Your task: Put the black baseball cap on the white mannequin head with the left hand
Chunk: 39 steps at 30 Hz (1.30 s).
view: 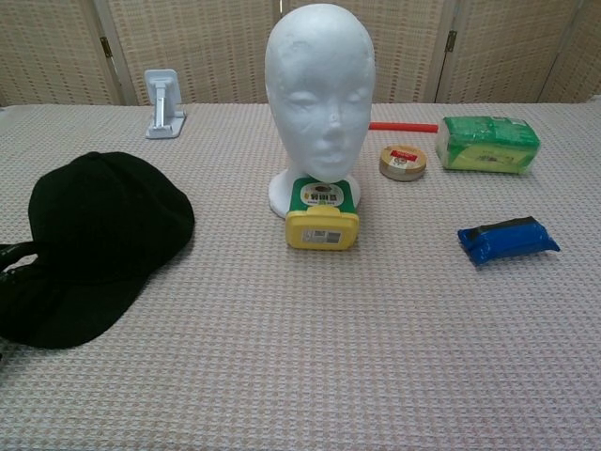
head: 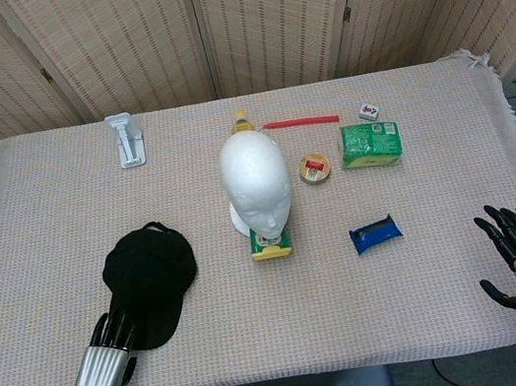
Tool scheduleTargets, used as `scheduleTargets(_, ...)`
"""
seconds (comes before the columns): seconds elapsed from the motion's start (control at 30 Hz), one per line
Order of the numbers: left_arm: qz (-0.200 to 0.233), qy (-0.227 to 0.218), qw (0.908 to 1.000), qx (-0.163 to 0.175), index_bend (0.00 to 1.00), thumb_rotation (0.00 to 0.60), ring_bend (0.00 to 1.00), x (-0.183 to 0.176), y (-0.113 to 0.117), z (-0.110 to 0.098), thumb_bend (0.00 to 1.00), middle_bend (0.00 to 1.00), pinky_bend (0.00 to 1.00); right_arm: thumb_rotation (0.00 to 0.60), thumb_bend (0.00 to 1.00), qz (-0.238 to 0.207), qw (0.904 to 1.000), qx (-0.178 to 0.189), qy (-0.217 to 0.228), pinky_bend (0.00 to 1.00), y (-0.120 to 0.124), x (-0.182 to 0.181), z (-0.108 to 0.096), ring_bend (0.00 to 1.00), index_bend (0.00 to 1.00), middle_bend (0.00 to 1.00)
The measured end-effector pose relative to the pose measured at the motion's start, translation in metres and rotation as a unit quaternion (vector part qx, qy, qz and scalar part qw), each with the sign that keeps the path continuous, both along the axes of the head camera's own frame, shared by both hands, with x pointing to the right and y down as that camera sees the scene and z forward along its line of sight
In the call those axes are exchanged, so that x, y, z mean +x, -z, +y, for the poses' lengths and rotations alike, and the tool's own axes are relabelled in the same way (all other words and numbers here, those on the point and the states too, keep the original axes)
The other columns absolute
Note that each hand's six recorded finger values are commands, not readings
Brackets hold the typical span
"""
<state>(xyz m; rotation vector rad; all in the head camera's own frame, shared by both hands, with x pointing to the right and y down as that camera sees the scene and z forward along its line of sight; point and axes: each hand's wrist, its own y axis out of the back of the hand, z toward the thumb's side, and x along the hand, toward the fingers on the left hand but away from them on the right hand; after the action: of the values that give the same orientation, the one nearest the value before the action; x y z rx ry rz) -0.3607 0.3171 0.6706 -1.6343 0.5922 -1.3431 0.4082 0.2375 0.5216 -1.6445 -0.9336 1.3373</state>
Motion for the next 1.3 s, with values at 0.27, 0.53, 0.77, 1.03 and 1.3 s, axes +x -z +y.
scheduleTargets(0.27,0.008,-0.003,1.0000,-0.003,0.16,0.600,0.00,0.0002,-0.0093,-0.0009,0.41,0.00,0.13,0.600,0.19,0.003,1.0000,0.001,-0.001,0.00,-0.0008,0.0000,-0.0001,0.00,0.00,0.00)
scheduleTargets(0.53,0.012,-0.003,0.9999,0.002,0.19,0.600,0.00,-0.0004,-0.0097,-0.0043,0.41,0.00,0.13,0.600,0.19,0.006,1.0000,-0.002,-0.001,0.00,-0.0026,-0.0001,-0.0004,0.00,0.00,0.00)
scheduleTargets(0.77,0.015,-0.005,0.9999,0.006,0.21,0.600,0.00,-0.0016,-0.0113,-0.0059,0.41,0.03,0.13,0.600,0.19,0.006,1.0000,0.001,-0.005,0.00,-0.0013,0.0010,-0.0011,0.00,0.00,0.00)
scheduleTargets(1.03,0.023,-0.011,0.9996,0.014,0.23,0.600,0.01,0.0006,-0.0083,-0.0035,0.41,0.05,0.13,0.600,0.19,0.006,1.0000,0.000,-0.003,0.00,-0.0015,0.0001,-0.0003,0.00,0.00,0.00)
scheduleTargets(1.3,0.024,-0.005,0.9996,0.015,0.23,0.600,0.05,-0.0013,-0.0052,0.0036,0.41,0.06,0.15,0.600,0.19,0.006,1.0000,-0.001,-0.001,0.00,-0.0020,-0.0007,0.0006,0.00,0.00,0.00)
